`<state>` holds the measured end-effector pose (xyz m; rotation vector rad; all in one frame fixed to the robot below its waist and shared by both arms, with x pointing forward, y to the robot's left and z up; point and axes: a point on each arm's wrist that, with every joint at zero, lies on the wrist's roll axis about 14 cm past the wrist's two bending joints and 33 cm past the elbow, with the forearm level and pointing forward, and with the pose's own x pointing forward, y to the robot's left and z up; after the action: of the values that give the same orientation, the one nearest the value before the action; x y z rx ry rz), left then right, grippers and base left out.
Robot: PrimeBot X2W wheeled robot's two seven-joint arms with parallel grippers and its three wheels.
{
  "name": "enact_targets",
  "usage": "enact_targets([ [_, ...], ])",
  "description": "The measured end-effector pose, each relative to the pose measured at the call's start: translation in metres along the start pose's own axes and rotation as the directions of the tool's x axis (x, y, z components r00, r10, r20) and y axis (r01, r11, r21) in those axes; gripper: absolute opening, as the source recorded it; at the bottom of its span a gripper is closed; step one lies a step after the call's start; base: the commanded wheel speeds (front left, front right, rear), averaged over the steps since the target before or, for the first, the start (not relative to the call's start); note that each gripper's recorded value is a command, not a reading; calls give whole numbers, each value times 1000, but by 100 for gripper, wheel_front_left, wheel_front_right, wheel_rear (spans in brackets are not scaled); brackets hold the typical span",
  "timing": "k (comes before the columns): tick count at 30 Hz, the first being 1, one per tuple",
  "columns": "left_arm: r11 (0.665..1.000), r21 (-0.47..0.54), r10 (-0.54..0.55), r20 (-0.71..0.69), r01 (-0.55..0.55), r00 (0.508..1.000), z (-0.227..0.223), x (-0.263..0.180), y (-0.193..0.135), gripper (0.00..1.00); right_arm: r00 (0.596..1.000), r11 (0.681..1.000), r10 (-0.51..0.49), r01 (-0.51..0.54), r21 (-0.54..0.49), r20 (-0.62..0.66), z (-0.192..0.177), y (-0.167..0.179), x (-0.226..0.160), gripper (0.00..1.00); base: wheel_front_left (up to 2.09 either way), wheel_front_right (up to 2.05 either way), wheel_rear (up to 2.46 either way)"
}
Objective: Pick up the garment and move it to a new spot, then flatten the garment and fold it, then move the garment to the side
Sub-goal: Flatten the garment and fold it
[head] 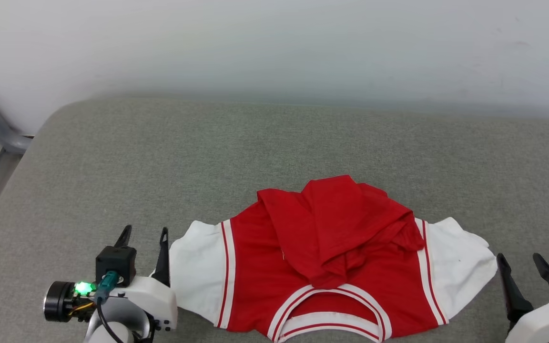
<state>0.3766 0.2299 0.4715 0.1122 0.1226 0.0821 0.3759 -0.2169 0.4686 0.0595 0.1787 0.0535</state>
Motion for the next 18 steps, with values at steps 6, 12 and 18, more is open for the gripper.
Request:
enact_targets([
  [6, 999, 17, -39, 187, 37, 982, 44, -12, -15, 100, 971, 992, 0, -31, -126, -238, -17, -17, 10, 100, 0, 0, 0],
  [12, 1000, 10, -30, 199, 29, 979, 51, -16, -14, 100, 827, 986, -5, -88, -138, -562, -52, -22, 22, 100, 0, 0, 0],
  [18, 1000, 15, -4, 144, 2, 990, 38, -15, -5, 100, 736, 983, -8, -119, -142, -677, -63, -25, 41, 100, 0, 0, 0],
])
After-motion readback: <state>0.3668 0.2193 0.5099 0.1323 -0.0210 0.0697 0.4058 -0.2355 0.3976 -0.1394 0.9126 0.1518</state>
